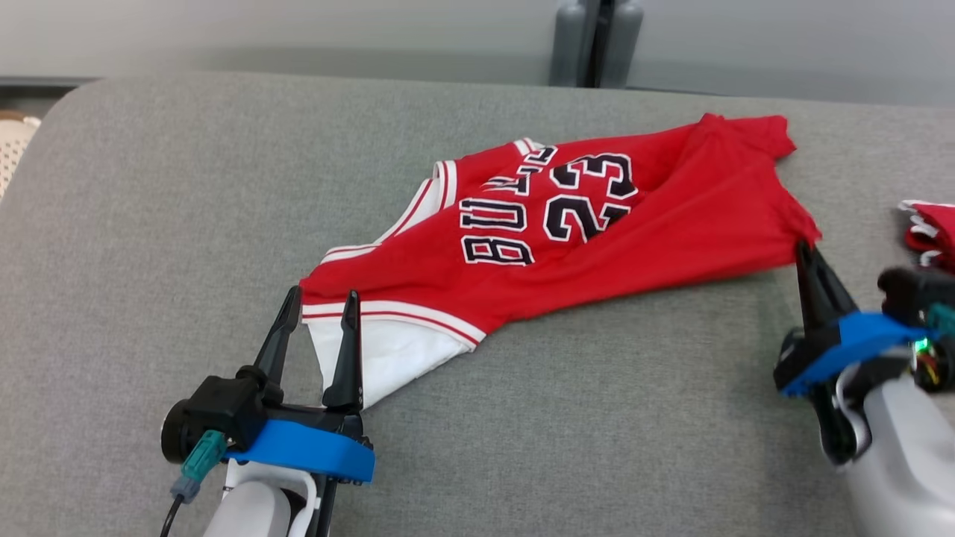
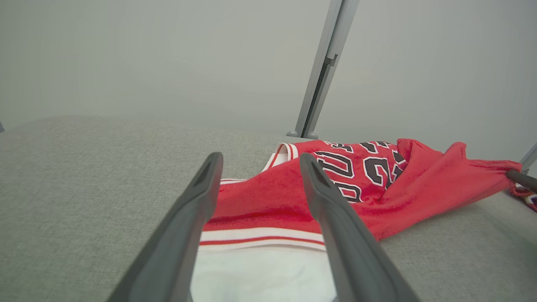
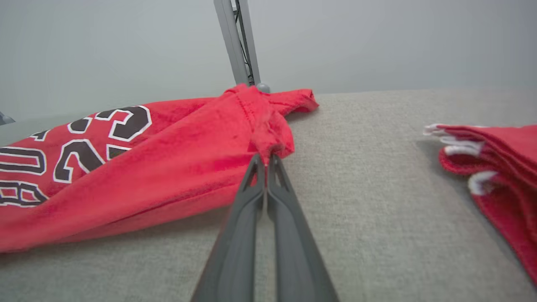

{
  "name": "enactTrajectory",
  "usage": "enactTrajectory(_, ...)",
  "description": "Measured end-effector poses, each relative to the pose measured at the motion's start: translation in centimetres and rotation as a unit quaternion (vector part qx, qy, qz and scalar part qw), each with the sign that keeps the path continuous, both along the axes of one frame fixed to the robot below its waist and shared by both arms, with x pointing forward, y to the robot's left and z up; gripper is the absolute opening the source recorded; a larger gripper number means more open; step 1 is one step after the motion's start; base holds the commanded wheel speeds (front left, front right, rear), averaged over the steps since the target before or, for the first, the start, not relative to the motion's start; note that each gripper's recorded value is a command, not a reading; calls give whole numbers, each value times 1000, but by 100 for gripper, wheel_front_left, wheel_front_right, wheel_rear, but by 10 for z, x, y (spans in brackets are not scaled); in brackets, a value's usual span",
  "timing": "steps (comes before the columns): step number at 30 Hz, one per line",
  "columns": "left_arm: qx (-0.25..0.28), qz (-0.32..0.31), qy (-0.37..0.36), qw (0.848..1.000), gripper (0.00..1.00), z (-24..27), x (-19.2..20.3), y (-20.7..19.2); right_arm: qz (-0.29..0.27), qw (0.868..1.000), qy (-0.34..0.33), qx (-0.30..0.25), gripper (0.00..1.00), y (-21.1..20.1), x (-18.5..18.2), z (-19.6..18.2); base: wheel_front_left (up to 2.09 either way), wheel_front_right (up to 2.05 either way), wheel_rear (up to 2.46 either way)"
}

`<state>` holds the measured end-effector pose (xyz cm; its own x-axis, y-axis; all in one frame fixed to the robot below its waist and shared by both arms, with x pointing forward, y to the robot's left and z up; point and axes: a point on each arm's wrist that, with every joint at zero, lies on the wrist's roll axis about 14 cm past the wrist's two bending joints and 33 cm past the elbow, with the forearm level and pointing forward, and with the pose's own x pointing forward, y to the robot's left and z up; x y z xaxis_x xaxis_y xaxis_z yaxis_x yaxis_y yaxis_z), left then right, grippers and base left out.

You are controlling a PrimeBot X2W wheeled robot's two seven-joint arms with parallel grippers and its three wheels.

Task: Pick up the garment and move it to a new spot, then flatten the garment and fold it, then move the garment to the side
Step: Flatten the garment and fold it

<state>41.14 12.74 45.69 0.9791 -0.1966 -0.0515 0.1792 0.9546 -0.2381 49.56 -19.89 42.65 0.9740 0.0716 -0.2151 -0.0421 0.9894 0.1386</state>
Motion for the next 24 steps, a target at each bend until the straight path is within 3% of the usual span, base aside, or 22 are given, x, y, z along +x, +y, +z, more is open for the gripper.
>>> enactTrajectory(7, 2, -7, -15, 1000, 100, 14, -6, -2, -59, 997, 15, 48, 2, -17, -62, -16, 0, 0, 0)
enactTrajectory(8, 3, -8, -15, 1000, 100, 14, -7, -2, -63, 997, 22, 46, 12, -19, -69, -20, 0, 0, 0)
enactTrajectory(9, 2, -8, -15, 1000, 100, 15, -8, -2, -69, 996, 25, 47, 28, -21, -75, -22, 0, 0, 0)
enactTrajectory(10, 1, -7, -14, 1000, 100, 15, -8, -1, -77, 995, 26, 52, 28, -23, -79, -23, 0, 0, 0)
enactTrajectory(11, 1, -6, -13, 1000, 100, 15, -9, -1, -84, 994, 25, 57, 100, -24, -82, -23, 0, 0, 0)
enactTrajectory(24, 11, -11, 51, 999, 100, -17, -24, 5, -88, 995, -48, 15, 100, -28, -92, 17, 0, 0, 0)
